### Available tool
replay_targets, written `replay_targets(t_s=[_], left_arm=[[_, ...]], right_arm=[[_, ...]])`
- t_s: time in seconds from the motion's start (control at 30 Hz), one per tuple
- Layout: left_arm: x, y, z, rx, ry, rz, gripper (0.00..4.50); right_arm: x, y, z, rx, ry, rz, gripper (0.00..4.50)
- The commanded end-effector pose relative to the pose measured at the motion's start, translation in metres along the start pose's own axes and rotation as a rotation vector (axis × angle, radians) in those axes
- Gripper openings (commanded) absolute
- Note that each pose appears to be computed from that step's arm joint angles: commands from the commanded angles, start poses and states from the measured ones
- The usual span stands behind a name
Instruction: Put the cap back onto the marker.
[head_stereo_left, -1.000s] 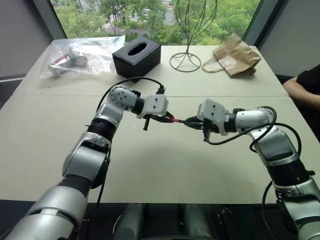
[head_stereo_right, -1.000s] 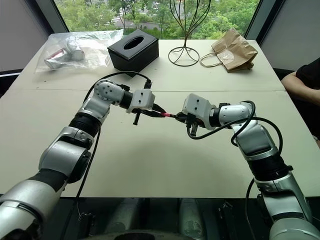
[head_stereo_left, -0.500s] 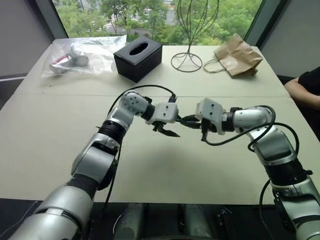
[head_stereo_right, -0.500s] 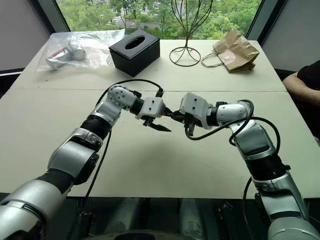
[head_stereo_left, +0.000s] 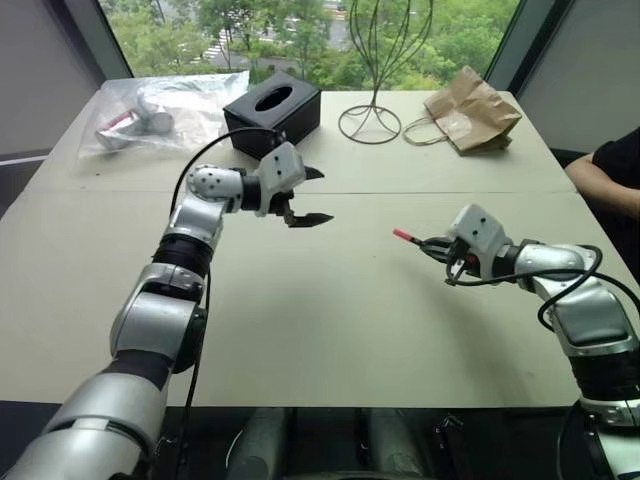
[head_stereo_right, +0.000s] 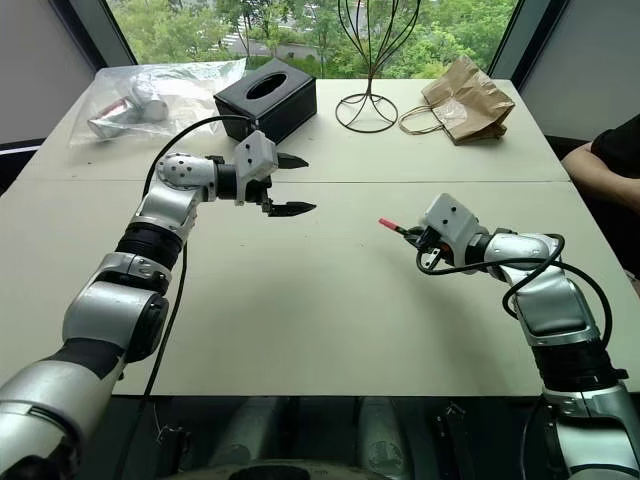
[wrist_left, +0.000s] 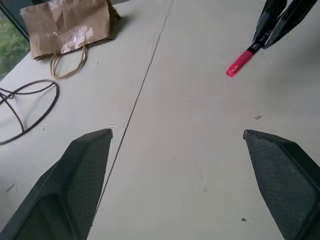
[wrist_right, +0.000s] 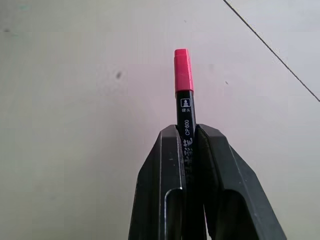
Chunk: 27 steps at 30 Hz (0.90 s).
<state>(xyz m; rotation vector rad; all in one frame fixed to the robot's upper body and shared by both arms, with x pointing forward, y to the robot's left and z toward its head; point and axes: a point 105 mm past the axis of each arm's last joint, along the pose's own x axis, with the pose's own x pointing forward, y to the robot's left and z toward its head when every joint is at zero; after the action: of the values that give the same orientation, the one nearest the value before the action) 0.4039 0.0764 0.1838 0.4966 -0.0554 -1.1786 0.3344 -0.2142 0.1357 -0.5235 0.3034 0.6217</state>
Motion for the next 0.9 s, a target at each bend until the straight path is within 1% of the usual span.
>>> replay_targets(t_s=[0.03, 0.1, 0.23, 0.37, 0.43, 0.5, 0.63, 0.67, 0.77, 0.8, 0.9], left_arm=[[-0.014, -0.002, 0.002, -0.176, -0.05, 0.124, 4.38], [-0.018, -0.011, -0.001, -0.253, -0.053, 0.17, 4.38], [-0.023, -0.014, -0.012, -0.423, -0.034, 0.363, 4.38], [-0.028, -0.016, -0.025, -0.507, 0.007, 0.494, 4.38], [-0.034, -0.015, -0.035, -0.538, 0.036, 0.576, 4.42], [-0.04, -0.014, -0.045, -0.543, 0.081, 0.637, 4.42], [-0.046, -0.013, -0.052, -0.541, 0.114, 0.669, 4.42], [-0.048, -0.013, -0.054, -0.533, 0.123, 0.67, 4.42], [-0.054, -0.013, -0.052, -0.527, 0.112, 0.664, 4.42], [-0.059, -0.013, -0.051, -0.517, 0.107, 0.661, 4.42], [-0.075, -0.017, -0.048, -0.497, 0.09, 0.641, 4.42]], right_arm=[[-0.009, -0.011, 0.001, 0.131, -0.042, -0.132, 0.0], [-0.007, -0.011, -0.004, 0.195, -0.046, -0.17, 0.0], [0.001, -0.013, -0.005, 0.307, -0.072, -0.238, 0.0], [0.008, -0.014, -0.004, 0.364, -0.088, -0.269, 0.0], [0.011, -0.015, -0.005, 0.389, -0.091, -0.288, 0.97], [0.012, -0.017, -0.008, 0.403, -0.078, -0.308, 1.8], [0.012, -0.02, -0.011, 0.407, -0.063, -0.329, 4.02], [0.011, -0.022, -0.011, 0.397, -0.059, -0.335, 4.47], [0.0, -0.031, -0.003, 0.35, -0.08, -0.359, 4.47], [-0.007, -0.033, 0.005, 0.336, -0.109, -0.351, 4.47], [-0.029, -0.021, 0.033, 0.268, -0.194, -0.232, 4.47]])
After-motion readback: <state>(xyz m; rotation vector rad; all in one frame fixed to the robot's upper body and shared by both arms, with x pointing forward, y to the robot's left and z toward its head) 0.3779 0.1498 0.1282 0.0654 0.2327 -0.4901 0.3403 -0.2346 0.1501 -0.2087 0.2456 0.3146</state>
